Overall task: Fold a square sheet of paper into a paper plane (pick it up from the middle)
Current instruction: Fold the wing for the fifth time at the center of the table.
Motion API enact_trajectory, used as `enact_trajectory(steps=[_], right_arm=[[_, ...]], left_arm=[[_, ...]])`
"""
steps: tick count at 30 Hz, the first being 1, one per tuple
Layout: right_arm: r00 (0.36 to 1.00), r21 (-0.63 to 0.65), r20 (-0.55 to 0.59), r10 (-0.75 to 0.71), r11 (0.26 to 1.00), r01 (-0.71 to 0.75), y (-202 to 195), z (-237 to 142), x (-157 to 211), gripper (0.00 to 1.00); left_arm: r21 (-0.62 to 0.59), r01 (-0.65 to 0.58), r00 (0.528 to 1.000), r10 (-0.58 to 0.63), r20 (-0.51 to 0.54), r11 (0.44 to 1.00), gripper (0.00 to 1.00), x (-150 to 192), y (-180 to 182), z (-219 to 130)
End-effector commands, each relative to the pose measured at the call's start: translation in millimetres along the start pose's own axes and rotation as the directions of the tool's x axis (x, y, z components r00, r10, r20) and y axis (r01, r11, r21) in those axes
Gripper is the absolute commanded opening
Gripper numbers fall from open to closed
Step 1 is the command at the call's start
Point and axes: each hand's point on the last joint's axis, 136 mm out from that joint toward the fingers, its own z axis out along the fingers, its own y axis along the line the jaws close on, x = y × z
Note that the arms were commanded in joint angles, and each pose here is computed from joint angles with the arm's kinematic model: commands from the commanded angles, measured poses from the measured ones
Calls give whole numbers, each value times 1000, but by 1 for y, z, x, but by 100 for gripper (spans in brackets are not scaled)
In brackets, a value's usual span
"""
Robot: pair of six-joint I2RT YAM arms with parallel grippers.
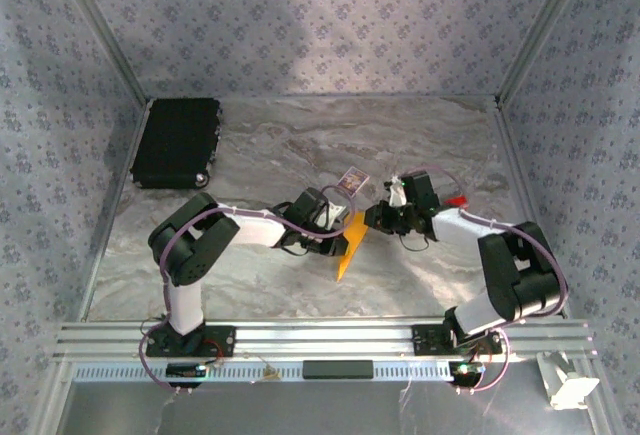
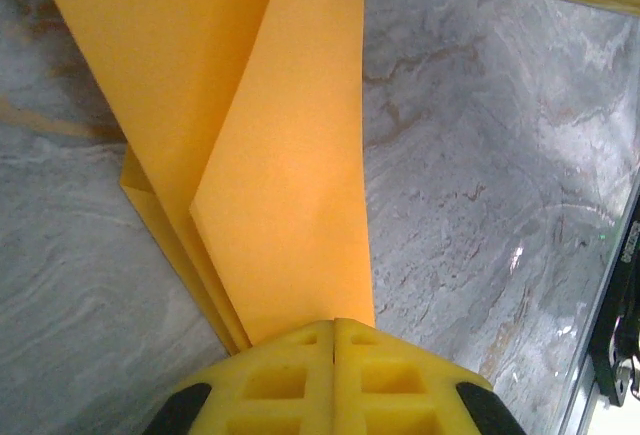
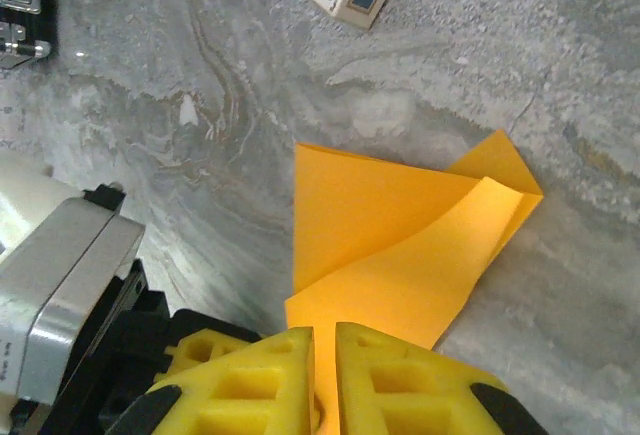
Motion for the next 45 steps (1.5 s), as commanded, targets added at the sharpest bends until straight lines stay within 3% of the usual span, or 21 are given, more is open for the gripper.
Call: enact_trajectory(steps=[1, 9, 14, 31, 45], right_arm=[[999, 6, -44, 4, 1000, -4, -4, 1, 20, 15], [994, -37, -102, -48, 998, 44, 13, 20, 31, 14], [991, 13, -133, 20, 1000, -18, -14, 31, 32, 13], [986, 107, 9, 169, 980, -169, -69, 19, -25, 12], [986, 91, 99, 133, 986, -142, -54, -9, -48, 12]], left_arm=[[-93, 106, 943, -129, -306, 990, 0, 91, 33, 3], [-73, 90, 941, -108, -321, 993, 0, 90, 29, 4], [-93, 95, 939, -120, -322, 991, 0, 91, 34, 6], [-107, 103, 933, -134, -335, 989, 0, 97, 39, 8], [-89, 77, 936, -102, -336, 993, 0, 96, 34, 8]])
